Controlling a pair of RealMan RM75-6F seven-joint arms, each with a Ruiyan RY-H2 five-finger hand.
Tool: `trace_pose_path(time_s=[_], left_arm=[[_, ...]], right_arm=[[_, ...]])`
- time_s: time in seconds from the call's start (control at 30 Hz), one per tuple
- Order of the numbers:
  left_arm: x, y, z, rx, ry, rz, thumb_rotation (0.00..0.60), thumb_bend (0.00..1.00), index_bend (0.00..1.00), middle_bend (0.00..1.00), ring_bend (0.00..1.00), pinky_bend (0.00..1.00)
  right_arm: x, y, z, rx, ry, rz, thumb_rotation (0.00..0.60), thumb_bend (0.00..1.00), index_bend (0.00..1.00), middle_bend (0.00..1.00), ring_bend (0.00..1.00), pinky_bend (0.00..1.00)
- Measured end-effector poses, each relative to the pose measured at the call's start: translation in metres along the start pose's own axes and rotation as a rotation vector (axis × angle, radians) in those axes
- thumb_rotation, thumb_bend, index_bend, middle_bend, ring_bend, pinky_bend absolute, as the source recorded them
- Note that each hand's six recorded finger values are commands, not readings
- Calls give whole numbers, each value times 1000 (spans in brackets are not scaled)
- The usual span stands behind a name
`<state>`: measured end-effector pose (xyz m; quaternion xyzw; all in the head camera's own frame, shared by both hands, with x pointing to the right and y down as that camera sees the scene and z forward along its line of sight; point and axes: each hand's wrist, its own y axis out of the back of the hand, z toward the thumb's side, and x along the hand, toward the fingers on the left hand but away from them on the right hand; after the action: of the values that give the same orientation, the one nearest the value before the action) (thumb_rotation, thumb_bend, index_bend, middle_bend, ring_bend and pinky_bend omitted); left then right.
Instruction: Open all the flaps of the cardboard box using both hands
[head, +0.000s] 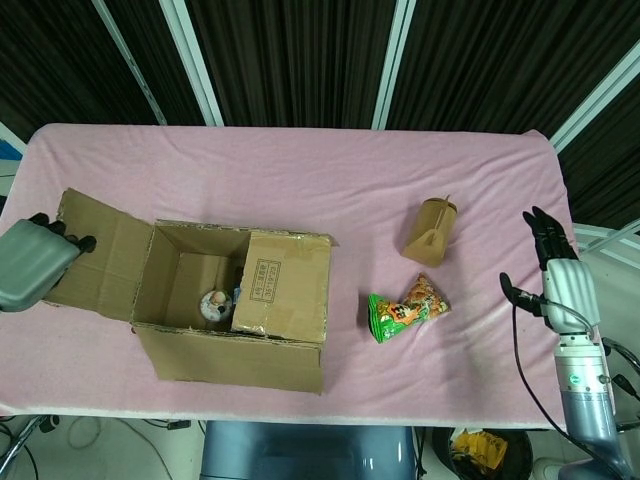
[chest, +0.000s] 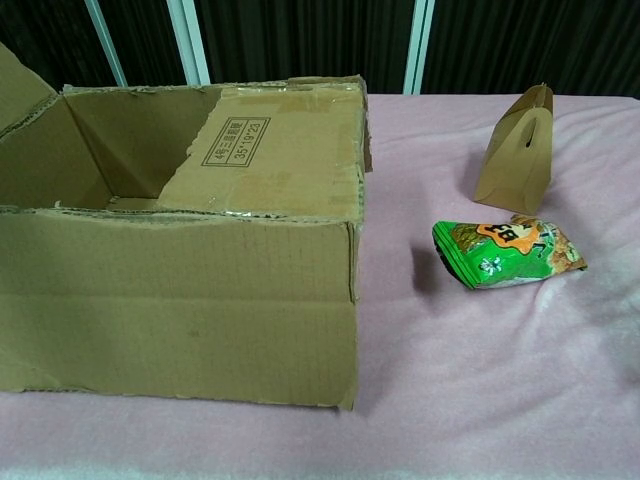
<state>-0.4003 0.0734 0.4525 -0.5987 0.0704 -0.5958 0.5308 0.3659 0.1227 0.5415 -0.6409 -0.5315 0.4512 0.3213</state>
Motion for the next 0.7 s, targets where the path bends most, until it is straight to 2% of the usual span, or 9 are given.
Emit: trace_pose_path(time_s=[0.2,0.3,0.37,0.43,0.53,0.7], left_arm=[[-26,-32,-21,-51,86,-51,600,865,370,574,396,397],[-35,-48,-29,-93,126,-72,600,687,300,473,315,334],[-38,-55,-32,-121,149,-65,600,469,210,313,187,222],[-39,-58,-33,-154,170,-38,600,306,125,158,64,118],[-39,-63,-32,-228,205,31,600,229,31,29,0,27],[-35,-80,-18,-392,265,155,600,215,0,0,0,0]], right_arm=[[1,-3,0,3,-1,12,600,428,0,0,0,228],[2,-5,0,8,-1,20,600,430,0,0,0,228],[2,-6,1,11,2,26,600,432,0,0,0,228],[1,-5,3,18,11,27,600,432,0,0,0,228],[-2,-3,9,42,38,28,600,434,0,0,0,228],[-12,1,31,108,121,51,600,446,0,0,0,228]])
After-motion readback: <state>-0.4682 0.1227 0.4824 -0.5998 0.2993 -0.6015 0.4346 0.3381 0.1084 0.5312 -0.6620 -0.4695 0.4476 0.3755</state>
